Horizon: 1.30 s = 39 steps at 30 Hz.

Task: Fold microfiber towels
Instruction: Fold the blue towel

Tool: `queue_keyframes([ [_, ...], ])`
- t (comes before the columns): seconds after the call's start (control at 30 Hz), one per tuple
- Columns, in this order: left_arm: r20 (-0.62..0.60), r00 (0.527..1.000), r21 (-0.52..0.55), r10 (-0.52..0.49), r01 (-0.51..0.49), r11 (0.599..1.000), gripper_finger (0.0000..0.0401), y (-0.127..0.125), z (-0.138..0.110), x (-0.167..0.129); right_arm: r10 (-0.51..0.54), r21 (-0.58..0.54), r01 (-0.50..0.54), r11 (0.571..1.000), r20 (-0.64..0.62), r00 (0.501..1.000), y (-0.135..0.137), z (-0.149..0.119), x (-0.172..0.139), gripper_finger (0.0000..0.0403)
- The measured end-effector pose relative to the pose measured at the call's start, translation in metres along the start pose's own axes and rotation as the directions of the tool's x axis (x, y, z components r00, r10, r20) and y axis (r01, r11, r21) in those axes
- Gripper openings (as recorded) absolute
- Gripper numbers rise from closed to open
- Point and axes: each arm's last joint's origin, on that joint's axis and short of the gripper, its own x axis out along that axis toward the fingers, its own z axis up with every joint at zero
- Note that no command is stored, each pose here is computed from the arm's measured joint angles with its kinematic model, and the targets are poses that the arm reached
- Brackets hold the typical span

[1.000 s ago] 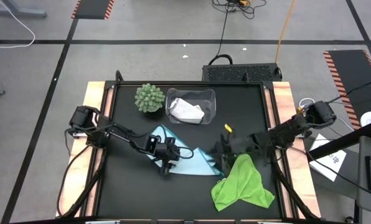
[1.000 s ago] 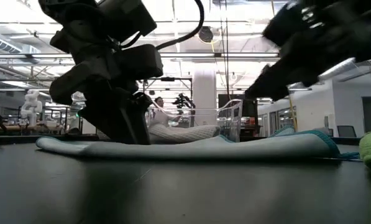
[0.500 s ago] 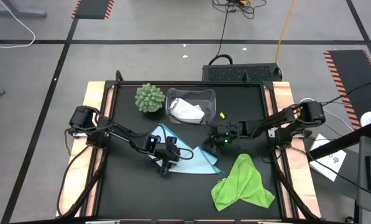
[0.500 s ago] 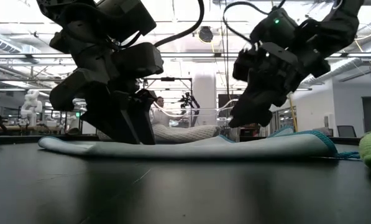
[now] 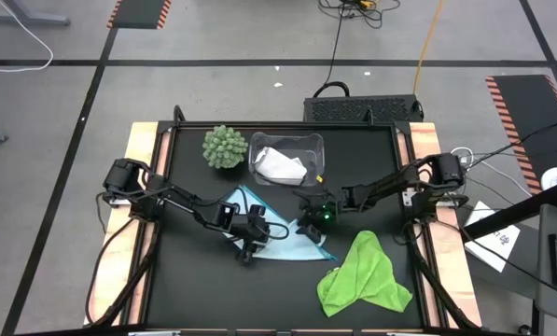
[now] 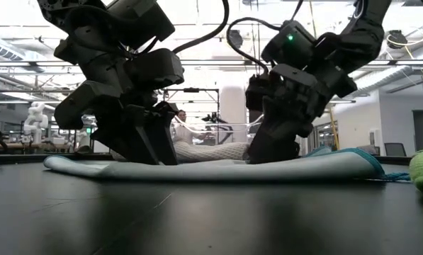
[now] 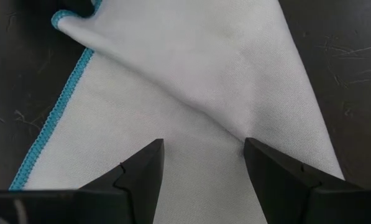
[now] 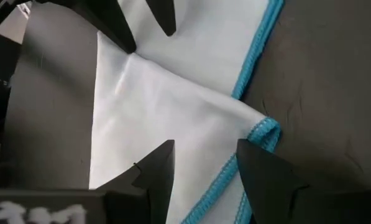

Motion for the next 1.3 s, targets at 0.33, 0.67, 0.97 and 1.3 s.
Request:
queue_keyframes([
  [0.33,-0.007,1.000,0.000,-0.010,0.010,1.000,0.0225,-0.001,-0.001,0.000,-0.057,-0.025,0.057,0.998,0.006,0.998,0.013,0.014,-0.019,0.0131],
  [0.67,-0.008,1.000,-0.002,-0.014,0.014,1.000,0.0225,-0.001,-0.001,0.000,-0.078,0.052,0.083,0.995,-0.094,0.993,0.007,0.003,-0.015,0.0130],
  [0.97,-0.009,1.000,-0.008,-0.015,0.015,1.000,0.0225,-0.001,-0.001,0.001,-0.058,0.050,0.062,0.997,-0.067,0.996,0.009,0.006,-0.014,0.0130],
  [1.3,-0.009,1.000,0.000,-0.020,0.020,1.000,0.0225,-0.005,-0.001,0.001,-0.040,0.060,0.044,0.997,-0.076,0.996,0.008,0.006,-0.014,0.0130],
])
